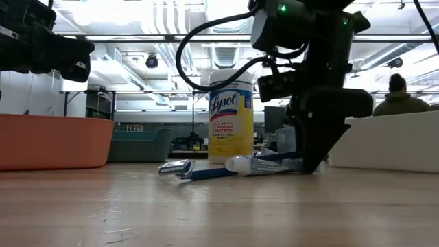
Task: Pick & Place Travel size toiletries
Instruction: Put the top razor into the white bin
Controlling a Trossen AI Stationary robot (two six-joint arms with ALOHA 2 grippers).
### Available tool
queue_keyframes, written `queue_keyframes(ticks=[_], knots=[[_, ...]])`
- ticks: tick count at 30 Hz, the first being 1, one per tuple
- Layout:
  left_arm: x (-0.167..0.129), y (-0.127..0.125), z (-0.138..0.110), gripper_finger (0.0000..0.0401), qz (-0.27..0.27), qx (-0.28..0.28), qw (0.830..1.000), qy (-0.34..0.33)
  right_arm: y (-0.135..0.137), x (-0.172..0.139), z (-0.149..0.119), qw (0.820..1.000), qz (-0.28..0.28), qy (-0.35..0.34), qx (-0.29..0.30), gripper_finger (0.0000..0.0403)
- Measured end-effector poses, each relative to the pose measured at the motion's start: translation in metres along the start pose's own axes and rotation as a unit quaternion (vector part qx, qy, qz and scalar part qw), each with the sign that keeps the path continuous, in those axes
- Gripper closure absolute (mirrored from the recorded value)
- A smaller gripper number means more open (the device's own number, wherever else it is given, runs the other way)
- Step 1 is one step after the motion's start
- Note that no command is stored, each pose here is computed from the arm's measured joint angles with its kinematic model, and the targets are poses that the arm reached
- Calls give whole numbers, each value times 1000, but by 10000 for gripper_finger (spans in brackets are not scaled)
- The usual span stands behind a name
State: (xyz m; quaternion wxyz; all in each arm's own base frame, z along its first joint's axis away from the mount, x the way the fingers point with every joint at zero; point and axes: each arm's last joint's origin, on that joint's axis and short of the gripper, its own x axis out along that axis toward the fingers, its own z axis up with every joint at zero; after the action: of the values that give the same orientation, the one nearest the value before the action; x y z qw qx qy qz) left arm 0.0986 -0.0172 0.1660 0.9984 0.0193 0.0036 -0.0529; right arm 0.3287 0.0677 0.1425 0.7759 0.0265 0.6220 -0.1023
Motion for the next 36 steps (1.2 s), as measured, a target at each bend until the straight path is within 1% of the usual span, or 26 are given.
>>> queue_keyframes(ticks=[14, 28, 33, 36], knots=[[0, 0, 0, 394, 0, 0, 1000, 0, 0, 2, -1, 1000, 5, -2, 7, 183], [0, 0, 0, 394, 0, 0, 1000, 0, -1, 1, 0, 1000, 6, -3, 7, 254], [0, 0, 0, 394, 0, 0, 1000, 0, 0, -1, 1, 1000, 7, -7, 7, 269], [0, 0, 0, 394, 0, 0, 1000, 0, 0, -1, 2, 1000, 8, -8, 8, 269]])
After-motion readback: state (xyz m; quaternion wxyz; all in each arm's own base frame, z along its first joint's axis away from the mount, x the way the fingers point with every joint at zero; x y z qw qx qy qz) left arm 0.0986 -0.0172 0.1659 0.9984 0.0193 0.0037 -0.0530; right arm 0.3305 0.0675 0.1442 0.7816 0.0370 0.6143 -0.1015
